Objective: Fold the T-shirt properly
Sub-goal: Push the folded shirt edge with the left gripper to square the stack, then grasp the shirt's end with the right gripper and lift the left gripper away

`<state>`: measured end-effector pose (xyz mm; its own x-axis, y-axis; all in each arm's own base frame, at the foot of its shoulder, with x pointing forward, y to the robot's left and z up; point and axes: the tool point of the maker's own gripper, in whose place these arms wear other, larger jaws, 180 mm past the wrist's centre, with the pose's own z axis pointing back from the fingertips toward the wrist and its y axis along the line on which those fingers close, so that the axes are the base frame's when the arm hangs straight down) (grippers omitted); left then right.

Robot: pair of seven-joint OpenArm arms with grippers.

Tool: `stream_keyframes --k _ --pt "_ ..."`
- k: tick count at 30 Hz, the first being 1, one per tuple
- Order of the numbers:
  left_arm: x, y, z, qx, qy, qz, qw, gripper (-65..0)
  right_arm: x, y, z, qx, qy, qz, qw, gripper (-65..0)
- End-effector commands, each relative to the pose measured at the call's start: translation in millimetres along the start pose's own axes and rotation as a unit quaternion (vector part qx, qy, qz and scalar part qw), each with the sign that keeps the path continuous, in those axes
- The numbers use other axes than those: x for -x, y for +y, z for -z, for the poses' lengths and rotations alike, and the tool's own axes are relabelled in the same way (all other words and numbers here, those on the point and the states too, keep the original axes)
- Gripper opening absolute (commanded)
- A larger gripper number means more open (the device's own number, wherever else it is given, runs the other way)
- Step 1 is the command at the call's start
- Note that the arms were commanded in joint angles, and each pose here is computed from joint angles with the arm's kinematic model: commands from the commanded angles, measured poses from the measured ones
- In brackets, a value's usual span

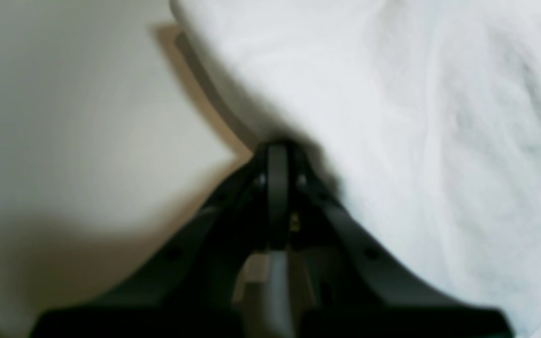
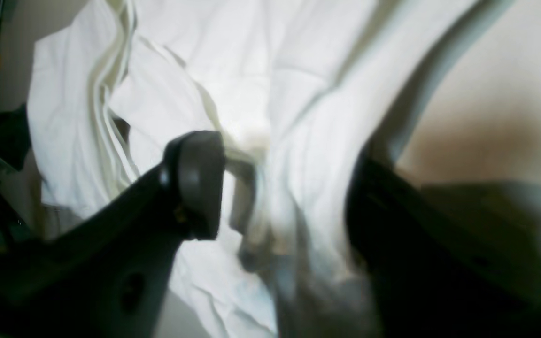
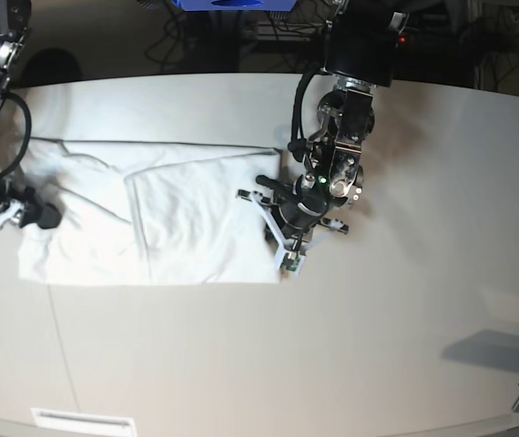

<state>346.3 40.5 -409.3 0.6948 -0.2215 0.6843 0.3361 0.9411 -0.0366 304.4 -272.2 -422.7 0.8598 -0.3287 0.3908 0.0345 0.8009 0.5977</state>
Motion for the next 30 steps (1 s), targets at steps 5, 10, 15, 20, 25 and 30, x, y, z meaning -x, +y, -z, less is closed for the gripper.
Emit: stream_keyframes --k 5,10,15,20,25,30 --pt "-7 -1 -1 0.002 -0.005 -0.002 1.000 -65.0 43 -27 -3 0.077 0.095 0.074 0.9898 -57.9" --pt "-7 -5 0 0.007 -0.005 -0.005 1.000 -65.0 41 -27 -3 0.081 0.092 0.078 0.9894 -64.7" --pt "-9 -22 1 0.021 -0.007 -0.009 1.000 -65.0 18 -22 -12 0.105 0.060 0.093 0.9883 -64.7" --pt "-12 -49 2 0.047 -0.008 0.019 0.999 -65.0 1 -15 -23 0.130 0.029 0.114 0.9846 -64.7" --pt "-16 -61 2 0.057 -0.012 0.017 0.998 -65.0 -8 -7 -34 0.146 0.005 0.111 0.9829 -64.7" --pt "-17 -57 2 0.053 -0.013 0.018 0.998 -65.0 -24 9 -47 0.155 -0.025 0.099 0.9826 -64.7"
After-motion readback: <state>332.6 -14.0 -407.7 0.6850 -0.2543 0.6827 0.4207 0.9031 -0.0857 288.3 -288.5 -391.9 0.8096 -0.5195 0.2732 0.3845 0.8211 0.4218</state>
